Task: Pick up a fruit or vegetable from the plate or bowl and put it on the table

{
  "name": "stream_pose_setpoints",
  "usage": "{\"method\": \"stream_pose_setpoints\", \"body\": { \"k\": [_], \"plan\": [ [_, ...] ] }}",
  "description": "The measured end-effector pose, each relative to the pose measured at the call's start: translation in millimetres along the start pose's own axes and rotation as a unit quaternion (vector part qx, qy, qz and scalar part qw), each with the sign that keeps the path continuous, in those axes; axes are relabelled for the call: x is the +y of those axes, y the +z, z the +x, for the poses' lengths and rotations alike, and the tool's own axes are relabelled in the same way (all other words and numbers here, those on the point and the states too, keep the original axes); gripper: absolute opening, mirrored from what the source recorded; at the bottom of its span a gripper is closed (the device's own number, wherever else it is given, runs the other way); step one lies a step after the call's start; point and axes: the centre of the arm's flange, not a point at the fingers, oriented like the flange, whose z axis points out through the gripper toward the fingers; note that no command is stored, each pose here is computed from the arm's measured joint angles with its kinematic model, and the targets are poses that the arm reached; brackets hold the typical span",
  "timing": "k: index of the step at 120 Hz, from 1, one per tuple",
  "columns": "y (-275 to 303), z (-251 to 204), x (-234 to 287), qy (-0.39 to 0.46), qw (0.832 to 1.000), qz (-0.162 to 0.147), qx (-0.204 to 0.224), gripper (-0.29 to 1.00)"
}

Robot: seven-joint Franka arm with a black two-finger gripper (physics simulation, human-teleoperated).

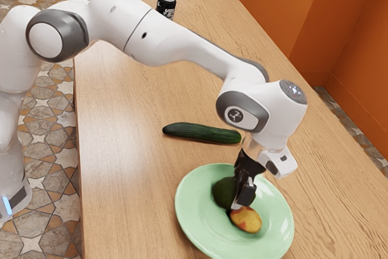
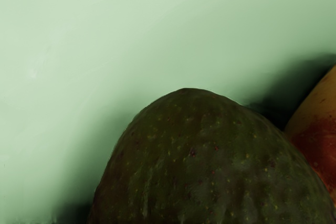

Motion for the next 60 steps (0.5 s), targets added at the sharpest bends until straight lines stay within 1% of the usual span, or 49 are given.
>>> {"method": "stream_pose_setpoints", "body": {
  "k": [5, 11, 25, 32, 40, 51, 60],
  "plan": [
    [-0.3, -0.3, -2.2, -0.003, 1.000, 0.003, 0.000, 0.19],
    [-1.2, -1.2, -5.3, -0.006, 1.000, 0.007, -0.001, 0.14],
    [-10.5, -5.8, -11.3, -0.014, 1.000, 0.014, -0.002, 0.19],
    [-33.1, -14.0, -11.5, -0.017, 1.000, 0.023, 0.010, 0.29],
    [-73.8, -31.0, -13.4, -0.022, 0.998, 0.039, 0.034, 0.34],
    [-129.4, -62.9, -55.4, -0.068, 0.994, 0.065, 0.055, 0.37],
    [-151.1, -83.4, -106.1, -0.114, 0.989, 0.075, 0.052, 0.38]
  ]
}}
